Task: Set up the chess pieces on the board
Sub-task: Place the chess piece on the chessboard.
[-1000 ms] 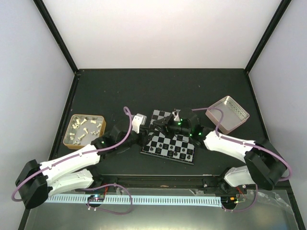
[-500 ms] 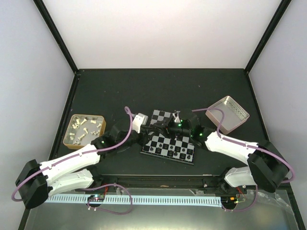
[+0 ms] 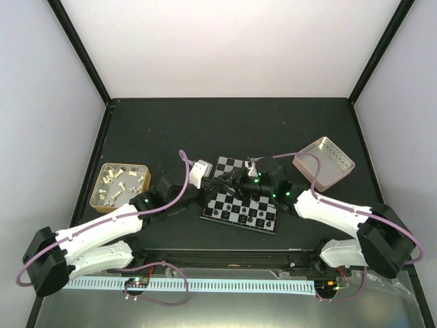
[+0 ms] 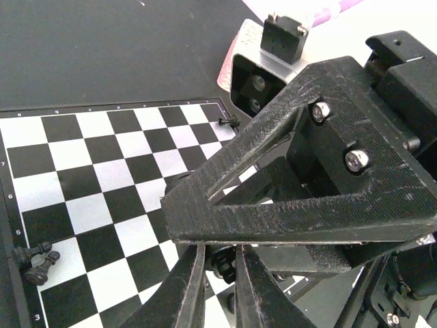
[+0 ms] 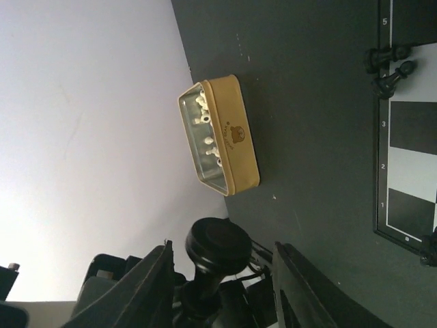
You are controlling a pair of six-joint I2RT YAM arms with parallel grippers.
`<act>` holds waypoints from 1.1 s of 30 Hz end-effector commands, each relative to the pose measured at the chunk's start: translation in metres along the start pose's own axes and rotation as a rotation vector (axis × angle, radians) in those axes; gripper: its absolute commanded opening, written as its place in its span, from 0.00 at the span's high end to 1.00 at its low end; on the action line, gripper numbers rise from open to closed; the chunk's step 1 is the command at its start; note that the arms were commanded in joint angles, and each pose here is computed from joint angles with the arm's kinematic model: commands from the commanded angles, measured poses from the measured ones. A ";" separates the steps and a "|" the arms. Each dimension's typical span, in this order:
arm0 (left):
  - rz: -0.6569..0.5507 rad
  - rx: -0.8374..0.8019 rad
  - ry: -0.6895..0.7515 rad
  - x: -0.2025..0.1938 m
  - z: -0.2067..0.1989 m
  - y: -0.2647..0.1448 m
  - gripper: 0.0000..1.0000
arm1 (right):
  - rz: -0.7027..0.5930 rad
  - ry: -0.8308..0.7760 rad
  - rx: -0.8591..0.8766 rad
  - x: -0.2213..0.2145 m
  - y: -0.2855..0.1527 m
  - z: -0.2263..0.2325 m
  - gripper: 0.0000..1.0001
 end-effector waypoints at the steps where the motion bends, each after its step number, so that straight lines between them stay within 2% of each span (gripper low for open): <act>1: -0.022 0.013 0.032 0.014 -0.009 -0.005 0.98 | 0.007 -0.151 0.017 -0.002 -0.003 0.005 0.53; 4: 0.024 0.047 0.044 0.009 -0.006 -0.008 0.98 | -0.020 -0.223 0.021 0.001 -0.009 0.000 0.43; 7: 0.082 0.027 0.064 0.003 -0.010 -0.013 0.99 | -0.033 -0.291 0.093 0.003 -0.017 0.006 0.41; 11: 0.136 -0.044 0.085 0.000 -0.023 -0.022 0.98 | 0.032 -0.345 0.161 -0.003 -0.020 0.016 0.44; 18: 0.116 -0.117 0.093 0.006 -0.037 -0.032 0.99 | 0.096 -0.301 0.232 -0.012 -0.020 0.018 0.50; 23: 0.112 -0.119 0.090 0.007 -0.037 -0.033 0.98 | 0.112 -0.252 0.268 -0.015 -0.020 0.017 0.61; 28: 0.112 -0.131 0.084 0.007 -0.038 -0.034 0.98 | 0.096 -0.199 0.267 -0.015 -0.021 0.013 0.82; 29: 0.109 -0.134 0.082 0.007 -0.039 -0.035 0.95 | 0.092 -0.181 0.274 -0.014 -0.021 0.013 0.85; 33: 0.072 -0.136 0.050 0.010 -0.038 -0.035 0.58 | 0.060 -0.089 0.280 -0.012 -0.023 0.010 0.93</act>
Point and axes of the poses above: each gripper's point midway between its finger pads, its own y axis out along the fingers, its own z axis along the line the jaws close on, x = y × z, the point moved 5 cm from there along -y, back along the fingers, and after that the axes turned 15 degrees about -y, right-handed, at the moved point
